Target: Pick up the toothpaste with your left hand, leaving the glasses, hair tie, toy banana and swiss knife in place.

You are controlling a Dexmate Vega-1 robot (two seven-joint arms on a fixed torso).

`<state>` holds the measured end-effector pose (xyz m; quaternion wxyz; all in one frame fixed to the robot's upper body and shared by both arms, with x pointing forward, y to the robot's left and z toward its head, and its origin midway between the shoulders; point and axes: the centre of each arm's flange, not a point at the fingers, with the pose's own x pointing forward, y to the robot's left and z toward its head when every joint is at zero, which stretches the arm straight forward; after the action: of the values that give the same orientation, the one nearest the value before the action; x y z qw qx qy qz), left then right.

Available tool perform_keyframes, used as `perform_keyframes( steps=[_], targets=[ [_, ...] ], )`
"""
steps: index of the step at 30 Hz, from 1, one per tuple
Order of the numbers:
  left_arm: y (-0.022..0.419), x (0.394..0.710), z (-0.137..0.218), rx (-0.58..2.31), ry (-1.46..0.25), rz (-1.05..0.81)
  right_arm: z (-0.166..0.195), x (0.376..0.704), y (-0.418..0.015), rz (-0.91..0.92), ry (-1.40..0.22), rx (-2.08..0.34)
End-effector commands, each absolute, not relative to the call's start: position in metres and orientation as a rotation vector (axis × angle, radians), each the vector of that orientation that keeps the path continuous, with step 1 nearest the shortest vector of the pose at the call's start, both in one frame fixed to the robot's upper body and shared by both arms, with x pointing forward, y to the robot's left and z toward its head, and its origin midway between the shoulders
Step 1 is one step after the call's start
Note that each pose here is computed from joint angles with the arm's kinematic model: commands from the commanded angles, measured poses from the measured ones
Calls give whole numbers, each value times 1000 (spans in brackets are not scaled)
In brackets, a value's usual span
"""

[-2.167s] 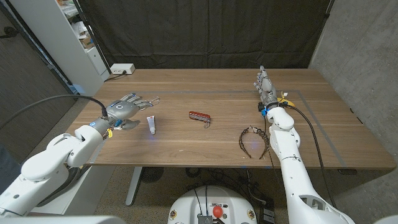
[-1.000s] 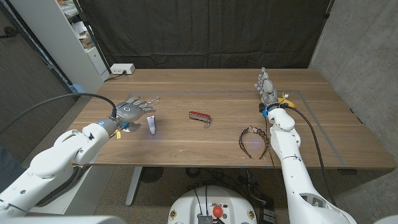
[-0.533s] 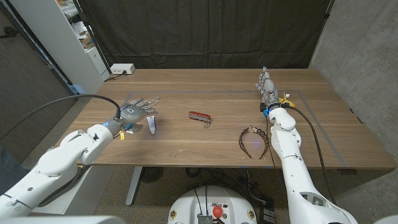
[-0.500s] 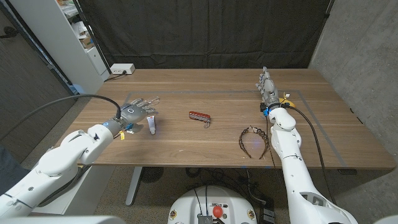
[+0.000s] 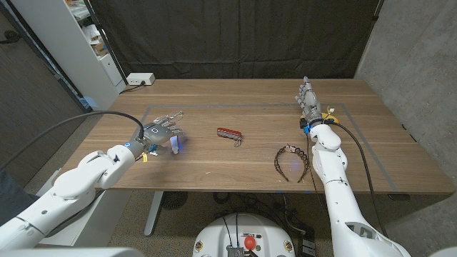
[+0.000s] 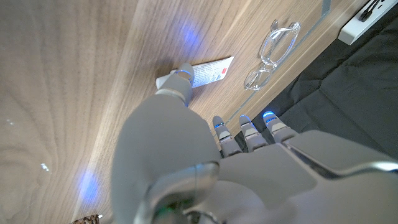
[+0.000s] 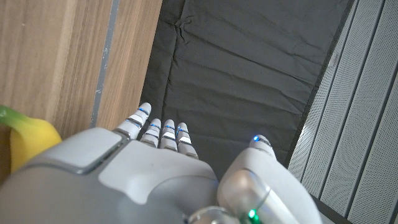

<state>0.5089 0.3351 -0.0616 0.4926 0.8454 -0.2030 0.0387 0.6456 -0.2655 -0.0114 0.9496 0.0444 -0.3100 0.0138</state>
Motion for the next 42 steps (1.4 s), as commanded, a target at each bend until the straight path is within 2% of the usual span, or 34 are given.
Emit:
perform_keyframes(
  steps=[1, 42],
  targets=[
    [337, 514, -68, 2074, -466, 74, -18, 645, -268, 17, -615, 98],
    [328, 524, -76, 2046, -460, 74, -28, 657, -274, 26, -579, 108]
  ],
)
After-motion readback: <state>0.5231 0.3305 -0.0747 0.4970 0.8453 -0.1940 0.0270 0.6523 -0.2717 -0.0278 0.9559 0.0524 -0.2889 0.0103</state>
